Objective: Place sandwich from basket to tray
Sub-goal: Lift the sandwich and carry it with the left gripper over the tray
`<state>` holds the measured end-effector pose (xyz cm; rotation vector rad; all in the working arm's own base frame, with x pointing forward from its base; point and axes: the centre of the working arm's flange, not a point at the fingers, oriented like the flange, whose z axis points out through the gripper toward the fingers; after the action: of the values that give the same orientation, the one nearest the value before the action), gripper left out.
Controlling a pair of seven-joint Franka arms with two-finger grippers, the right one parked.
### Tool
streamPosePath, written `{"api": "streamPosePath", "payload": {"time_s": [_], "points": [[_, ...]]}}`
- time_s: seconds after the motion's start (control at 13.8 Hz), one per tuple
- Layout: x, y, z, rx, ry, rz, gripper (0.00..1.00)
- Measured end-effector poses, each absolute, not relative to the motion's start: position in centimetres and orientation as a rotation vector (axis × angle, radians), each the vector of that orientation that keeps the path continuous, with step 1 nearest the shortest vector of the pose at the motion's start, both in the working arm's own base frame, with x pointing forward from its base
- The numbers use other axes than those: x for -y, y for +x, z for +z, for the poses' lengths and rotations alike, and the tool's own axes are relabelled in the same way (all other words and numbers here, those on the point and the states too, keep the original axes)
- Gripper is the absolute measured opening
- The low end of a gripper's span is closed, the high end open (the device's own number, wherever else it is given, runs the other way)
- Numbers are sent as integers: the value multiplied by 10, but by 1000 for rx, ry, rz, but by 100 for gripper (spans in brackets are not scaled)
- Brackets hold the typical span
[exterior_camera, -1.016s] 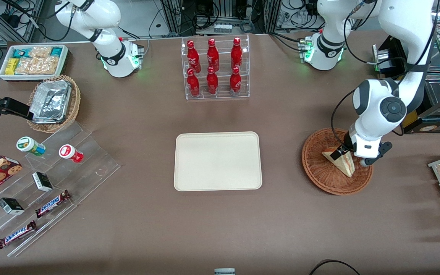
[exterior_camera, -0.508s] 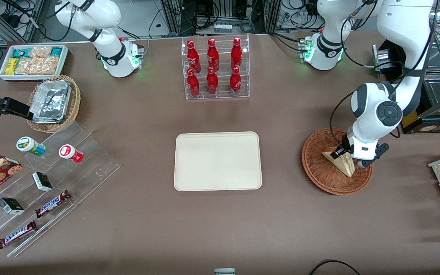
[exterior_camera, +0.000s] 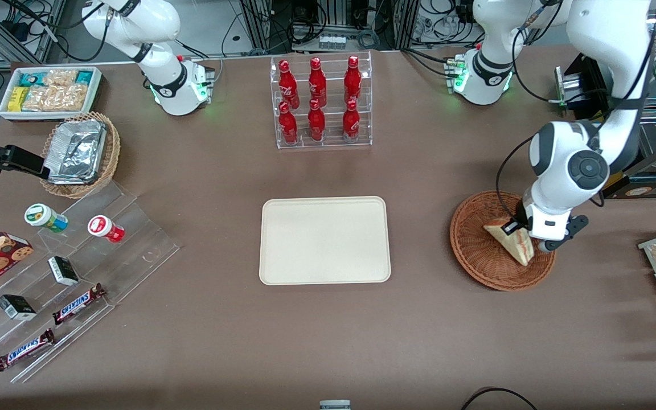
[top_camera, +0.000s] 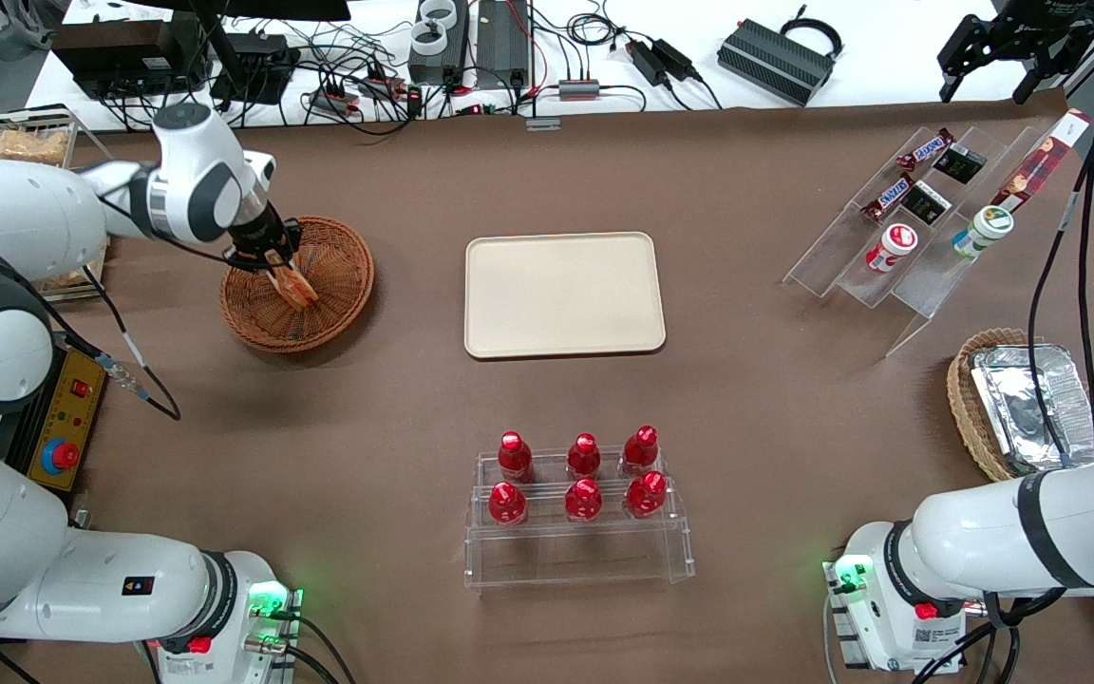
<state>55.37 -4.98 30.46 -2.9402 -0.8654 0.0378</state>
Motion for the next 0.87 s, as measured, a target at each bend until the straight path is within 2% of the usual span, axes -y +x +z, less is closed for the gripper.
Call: {"api": "streamPosePath", "payload": {"time_s": [0.15,0.44,0.65,0.87], "points": [[64,561,352,802,-2933,51,16],[159,555,434,566,-2974,60,15],[260,529,455,374,-3090,69,15],[347,504,449,232,-3133,86,15]]}}
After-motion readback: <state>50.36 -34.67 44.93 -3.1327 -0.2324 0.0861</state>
